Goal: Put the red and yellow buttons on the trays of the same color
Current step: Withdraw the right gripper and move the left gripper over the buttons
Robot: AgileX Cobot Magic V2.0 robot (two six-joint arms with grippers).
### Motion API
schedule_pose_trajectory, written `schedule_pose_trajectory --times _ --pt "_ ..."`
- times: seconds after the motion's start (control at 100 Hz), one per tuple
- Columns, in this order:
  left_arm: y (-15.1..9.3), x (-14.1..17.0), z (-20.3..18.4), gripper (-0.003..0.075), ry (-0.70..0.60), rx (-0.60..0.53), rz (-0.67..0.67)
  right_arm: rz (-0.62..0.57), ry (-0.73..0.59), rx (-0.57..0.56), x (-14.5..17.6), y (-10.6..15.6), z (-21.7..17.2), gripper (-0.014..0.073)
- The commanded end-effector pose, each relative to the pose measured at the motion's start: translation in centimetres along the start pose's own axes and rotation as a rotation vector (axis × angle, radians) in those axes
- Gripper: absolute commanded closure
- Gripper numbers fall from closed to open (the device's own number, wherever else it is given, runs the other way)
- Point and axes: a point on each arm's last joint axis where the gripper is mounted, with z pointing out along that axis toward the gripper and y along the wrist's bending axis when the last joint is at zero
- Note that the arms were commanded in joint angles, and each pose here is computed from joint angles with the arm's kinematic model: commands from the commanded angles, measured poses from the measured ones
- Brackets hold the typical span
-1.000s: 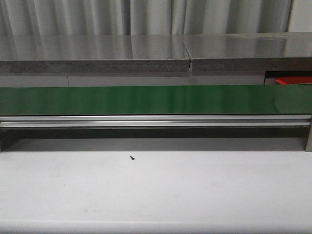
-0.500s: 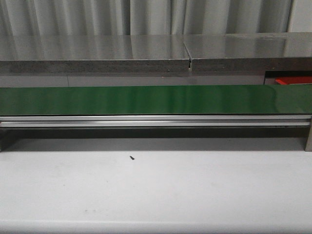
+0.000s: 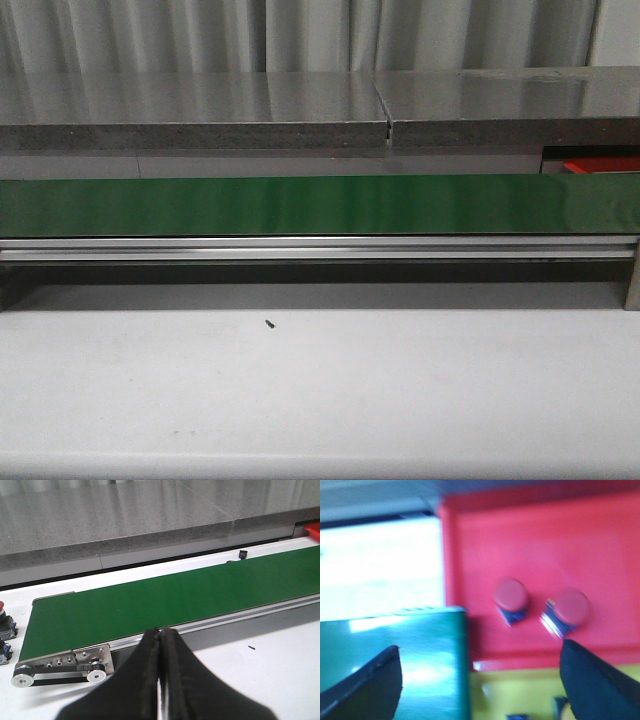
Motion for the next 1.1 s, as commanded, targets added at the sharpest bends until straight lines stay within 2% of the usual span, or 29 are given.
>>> schedule_pose_trajectory --times 0.0,0.11,0.29,0.43,0.55,0.69,0.88,1.02,1.05,1.09 --pt "0.2 -1.4 -0.2 0.0739 -0.086 -0.021 -0.021 -0.103 -0.174 -0.019 -1.6 3.6 -4.5 -0.0038" --pt "0.2 -1.4 -0.2 0.0739 -0.086 -0.021 -0.021 -0.217 -0.229 -0.058 0.0 7.4 -6.1 -0.0038" --pt "0.2 -1.4 -0.2 0.0739 -0.086 -0.021 -0.021 -0.275 -0.335 -0.098 4.6 11.4 -9.0 -0.0038" --pt "0.2 -1.4 -0.2 0.0739 -0.086 -0.021 -0.021 -0.301 -0.385 -0.125 9.1 12.8 -10.8 -0.0038" --pt "0.2 -1.4 -0.2 0.0739 -0.086 -0.021 -0.021 -0.3 -0.401 -0.122 13.0 12.5 -11.9 -0.0009" --pt "0.2 -1.4 -0.2 0.0739 -0.086 -0.021 -0.021 -0.302 -0.427 -0.119 16.6 12.1 -13.3 0.0139" --pt "0.2 -1.4 -0.2 0.0739 -0.086 -0.021 -0.021 -0.309 -0.481 -0.123 19.7 11.8 -15.1 0.0444" --pt "0.6 -1.8 -0.2 0.0739 -0.129 -0.064 0.005 -0.317 -0.489 -0.133 20.6 11.8 -15.7 0.0636" --pt "0.7 -1.9 -0.3 0.0739 -0.138 -0.069 0.005 -0.318 -0.485 -0.135 20.7 11.8 -15.8 0.0666" --pt "0.7 -1.9 -0.3 0.0739 -0.142 -0.072 0.005 -0.319 -0.479 -0.138 20.7 11.8 -15.7 0.0657"
